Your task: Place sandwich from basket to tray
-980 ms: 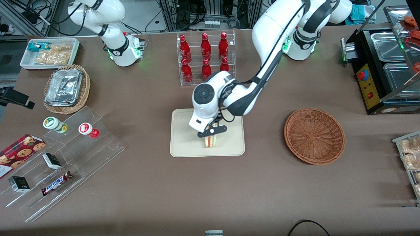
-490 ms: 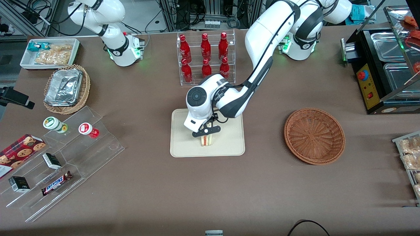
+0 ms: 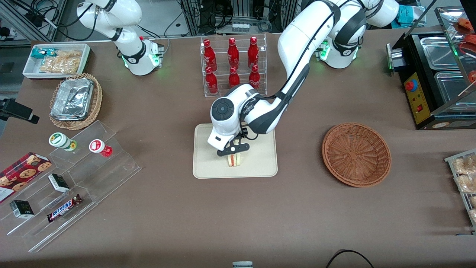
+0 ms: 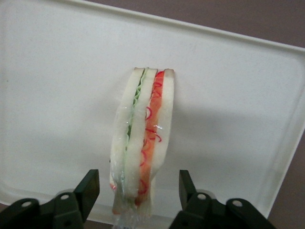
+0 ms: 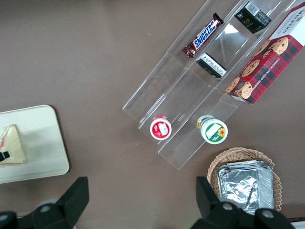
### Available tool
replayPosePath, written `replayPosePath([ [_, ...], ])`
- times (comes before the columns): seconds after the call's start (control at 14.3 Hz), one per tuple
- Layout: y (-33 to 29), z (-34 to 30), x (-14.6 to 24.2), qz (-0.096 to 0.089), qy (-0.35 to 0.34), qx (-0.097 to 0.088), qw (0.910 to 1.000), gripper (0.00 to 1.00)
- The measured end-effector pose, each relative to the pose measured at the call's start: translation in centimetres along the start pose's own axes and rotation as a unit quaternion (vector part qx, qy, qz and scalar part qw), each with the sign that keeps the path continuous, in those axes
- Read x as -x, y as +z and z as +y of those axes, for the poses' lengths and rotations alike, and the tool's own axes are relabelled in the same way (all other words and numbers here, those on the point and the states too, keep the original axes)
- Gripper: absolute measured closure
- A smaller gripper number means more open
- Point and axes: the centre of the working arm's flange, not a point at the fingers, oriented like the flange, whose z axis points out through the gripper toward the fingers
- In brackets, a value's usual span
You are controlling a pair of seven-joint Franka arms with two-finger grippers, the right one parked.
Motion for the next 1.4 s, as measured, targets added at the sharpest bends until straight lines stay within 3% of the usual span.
replayPosePath([
  [0.14, -3.1, 0.0, 0.1, 0.0, -0.006, 0.004, 1.0, 0.0],
  [0.28, -7.2, -0.7, 0.6, 0.001, -0.008, -0.001, 1.0, 0.0],
  [0.49, -10.4, -3.6, 1.0, -0.006, -0.017, -0.033, 0.9993, 0.0],
  [0.84, -11.4, -14.9, -5.5, -0.031, -0.011, -0.065, 0.9973, 0.0],
  [1.19, -16.1, -28.0, -9.1, -0.051, 0.044, -0.053, 0.9963, 0.0],
  [1.4, -19.6, -35.9, -9.9, -0.081, 0.076, -0.046, 0.9928, 0.0],
])
